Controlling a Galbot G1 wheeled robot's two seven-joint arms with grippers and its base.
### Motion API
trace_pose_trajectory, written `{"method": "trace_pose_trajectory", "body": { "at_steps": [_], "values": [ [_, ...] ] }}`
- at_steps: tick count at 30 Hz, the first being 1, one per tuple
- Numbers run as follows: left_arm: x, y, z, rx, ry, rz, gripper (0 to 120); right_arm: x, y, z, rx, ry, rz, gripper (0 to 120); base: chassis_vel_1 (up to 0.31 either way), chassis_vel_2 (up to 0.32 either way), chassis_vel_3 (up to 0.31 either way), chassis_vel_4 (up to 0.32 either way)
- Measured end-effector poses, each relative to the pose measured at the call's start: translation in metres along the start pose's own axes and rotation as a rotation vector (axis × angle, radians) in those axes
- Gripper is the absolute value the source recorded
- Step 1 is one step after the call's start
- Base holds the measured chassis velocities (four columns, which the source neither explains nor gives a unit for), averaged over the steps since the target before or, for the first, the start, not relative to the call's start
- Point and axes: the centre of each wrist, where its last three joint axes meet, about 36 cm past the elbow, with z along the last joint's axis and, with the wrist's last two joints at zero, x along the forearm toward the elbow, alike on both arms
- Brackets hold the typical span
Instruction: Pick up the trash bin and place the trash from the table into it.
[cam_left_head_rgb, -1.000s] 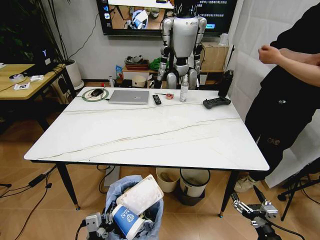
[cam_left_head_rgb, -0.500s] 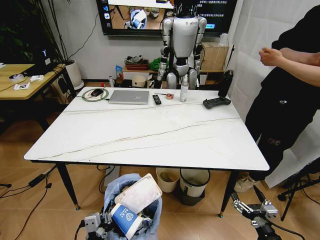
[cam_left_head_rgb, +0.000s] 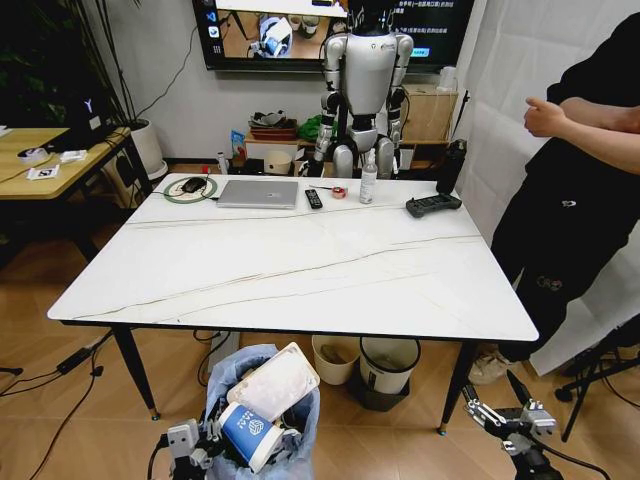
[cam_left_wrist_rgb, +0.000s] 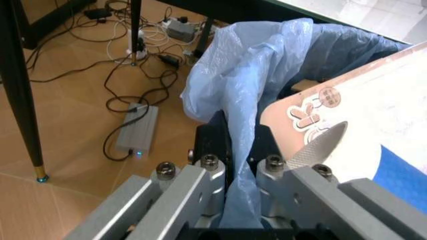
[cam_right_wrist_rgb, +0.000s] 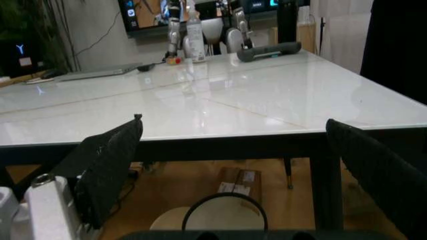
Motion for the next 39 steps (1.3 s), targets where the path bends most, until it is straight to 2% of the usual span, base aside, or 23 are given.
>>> {"method": "trace_pose_trajectory", "body": {
  "at_steps": [21,39],
  "values": [
    [-0.002,0.004,0.006,-0.009,0.018,-0.013,0,0.0,0.0,0.0,0.0,0.0,0.0,100,0.0,0.0,0.0,0.0],
    [-0.006,0.011,0.025,0.001,0.04,-0.042,0,0.0,0.0,0.0,0.0,0.0,0.0,100,0.0,0.0,0.0,0.0]
  ]
}}
